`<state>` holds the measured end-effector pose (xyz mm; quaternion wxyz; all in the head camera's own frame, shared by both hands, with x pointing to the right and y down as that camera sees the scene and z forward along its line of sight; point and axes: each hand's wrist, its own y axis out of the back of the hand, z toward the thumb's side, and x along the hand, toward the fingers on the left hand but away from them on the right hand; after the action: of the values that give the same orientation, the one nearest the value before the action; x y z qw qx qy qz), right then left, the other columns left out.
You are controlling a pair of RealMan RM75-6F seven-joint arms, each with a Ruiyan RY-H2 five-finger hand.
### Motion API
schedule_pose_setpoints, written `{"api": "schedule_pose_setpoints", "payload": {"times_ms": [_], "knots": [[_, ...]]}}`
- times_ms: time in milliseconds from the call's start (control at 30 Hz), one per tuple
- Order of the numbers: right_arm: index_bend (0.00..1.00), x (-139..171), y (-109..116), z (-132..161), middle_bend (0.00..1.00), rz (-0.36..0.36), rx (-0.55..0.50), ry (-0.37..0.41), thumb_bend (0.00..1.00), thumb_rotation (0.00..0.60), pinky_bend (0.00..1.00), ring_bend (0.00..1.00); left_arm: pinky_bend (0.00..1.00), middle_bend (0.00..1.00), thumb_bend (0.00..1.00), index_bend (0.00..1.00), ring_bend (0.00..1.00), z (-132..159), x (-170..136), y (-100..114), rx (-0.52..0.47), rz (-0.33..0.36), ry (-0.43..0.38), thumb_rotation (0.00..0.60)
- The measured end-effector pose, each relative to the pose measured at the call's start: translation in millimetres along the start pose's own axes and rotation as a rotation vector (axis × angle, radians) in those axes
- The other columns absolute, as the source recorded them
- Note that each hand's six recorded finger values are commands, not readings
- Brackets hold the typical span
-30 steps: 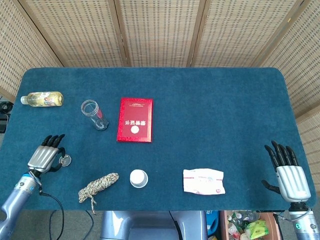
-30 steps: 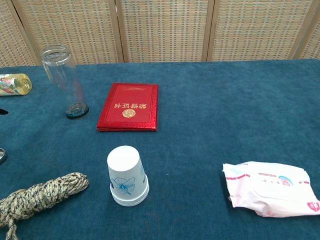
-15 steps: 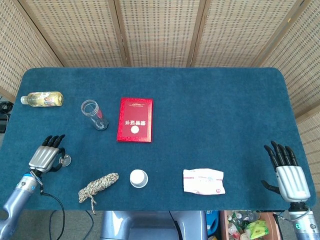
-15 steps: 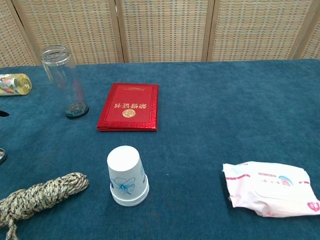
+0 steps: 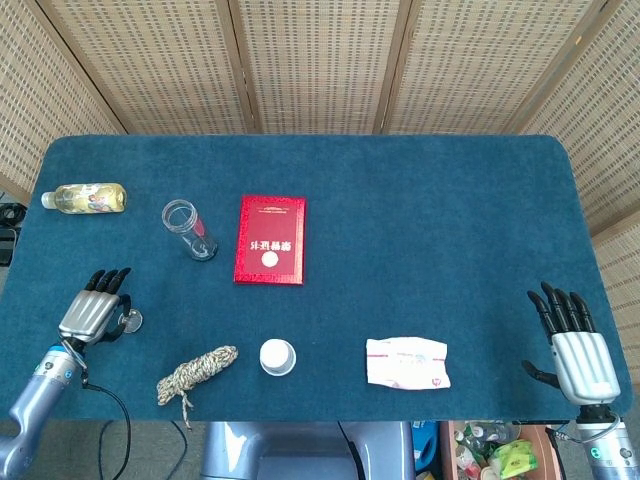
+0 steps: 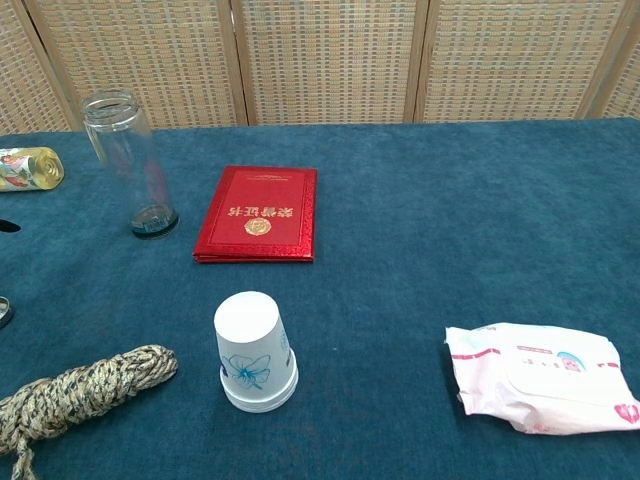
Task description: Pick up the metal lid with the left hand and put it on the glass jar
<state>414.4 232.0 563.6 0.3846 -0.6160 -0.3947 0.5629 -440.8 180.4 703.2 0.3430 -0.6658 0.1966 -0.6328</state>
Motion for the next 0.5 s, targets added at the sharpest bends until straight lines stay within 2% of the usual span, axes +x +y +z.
{"api": "schedule_pose_setpoints", "payload": {"times_ms": [500], "knots": [[0.07, 0.2, 0.4, 1.3, 0.0, 0.0, -0.005, 0.005, 0.0, 0.6, 0.0, 0.0, 0.0, 0.0, 0.38, 0.55, 0.0, 0.7, 3.1, -2.8, 0.001, -0.005, 0.005, 0.6]]}}
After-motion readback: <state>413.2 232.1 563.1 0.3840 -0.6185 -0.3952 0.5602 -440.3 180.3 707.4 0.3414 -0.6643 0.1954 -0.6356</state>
